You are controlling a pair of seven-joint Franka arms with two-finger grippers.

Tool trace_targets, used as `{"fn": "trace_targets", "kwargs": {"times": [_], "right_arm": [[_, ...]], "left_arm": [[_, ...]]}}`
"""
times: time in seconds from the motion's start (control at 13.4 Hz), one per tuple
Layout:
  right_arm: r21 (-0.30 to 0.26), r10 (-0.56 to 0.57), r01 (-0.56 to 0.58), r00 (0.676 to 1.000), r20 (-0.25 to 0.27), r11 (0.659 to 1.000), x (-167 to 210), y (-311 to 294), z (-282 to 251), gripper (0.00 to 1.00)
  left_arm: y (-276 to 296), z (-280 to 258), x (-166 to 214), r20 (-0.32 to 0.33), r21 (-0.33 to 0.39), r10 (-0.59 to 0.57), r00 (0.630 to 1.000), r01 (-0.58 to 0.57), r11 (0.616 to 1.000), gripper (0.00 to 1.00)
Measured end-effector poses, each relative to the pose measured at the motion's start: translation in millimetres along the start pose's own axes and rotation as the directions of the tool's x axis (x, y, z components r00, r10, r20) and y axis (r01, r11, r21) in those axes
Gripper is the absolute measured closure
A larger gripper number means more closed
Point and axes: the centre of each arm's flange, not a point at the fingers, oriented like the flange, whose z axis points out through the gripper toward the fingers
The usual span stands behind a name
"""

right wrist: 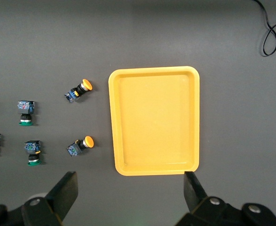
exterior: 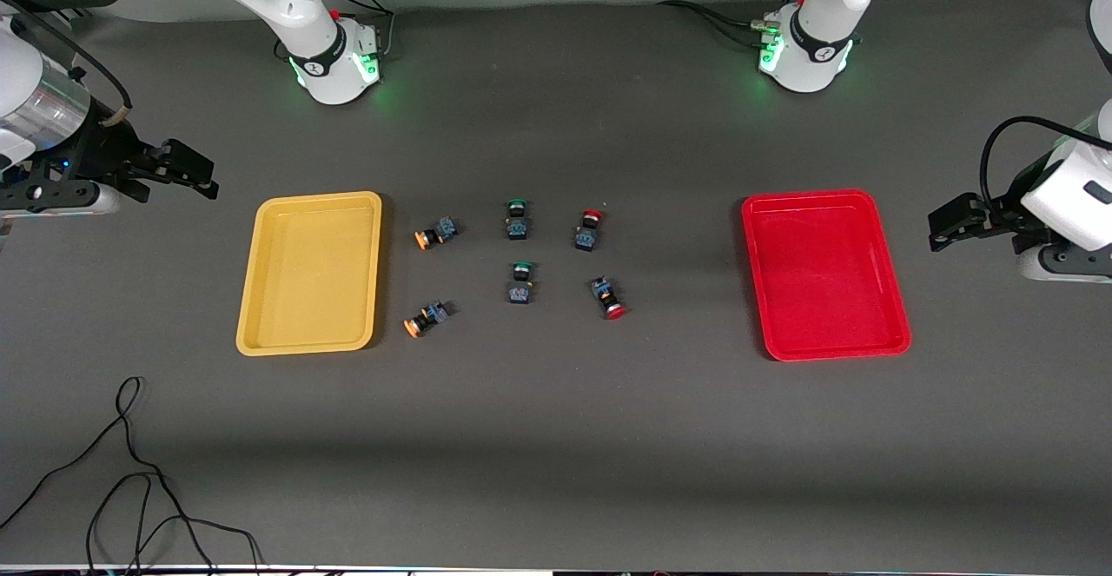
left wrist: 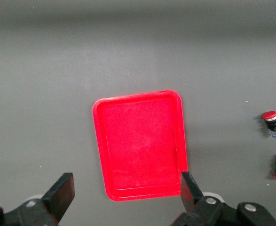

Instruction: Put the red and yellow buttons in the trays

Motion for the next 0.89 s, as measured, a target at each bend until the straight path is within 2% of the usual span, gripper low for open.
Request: {"fn": "trace_targets", "kwargs": {"times": [0.22, 0.45, 0.67, 0.89], "right_arm": [[0.0, -0.001, 0.001, 1.0, 0.001, 1.0, 0.7, -0.8, 1.2, 0.0], [0.0, 0.004, -0.004, 1.0, 0.007, 1.0, 1.3, -1.4, 3.7, 0.0], [-0.006, 0.087, -0.087, 0.995, 0.039, 0.996, 8.1, -16.5, 23.3, 0.0], [-0.016, 0.159, -0.158, 0.986, 0.052, 0.987, 18.3, -66.3, 73.3, 0.0]], "left_arm": [[0.9, 4.5, -6.8, 0.06, 0.001, 0.001, 0.998, -0.001, 1.0, 0.0], [1.0, 5.4, -8.1, 0.071, 0.001, 0.001, 0.997, -0.001, 1.0, 0.0], [1.2, 5.5, -8.1, 0.072, 0.001, -0.01, 0.997, 0.01, 1.0, 0.0], [3.6, 5.8, -8.4, 0.074, 0.001, -0.01, 0.997, 0.01, 1.0, 0.0]]}}
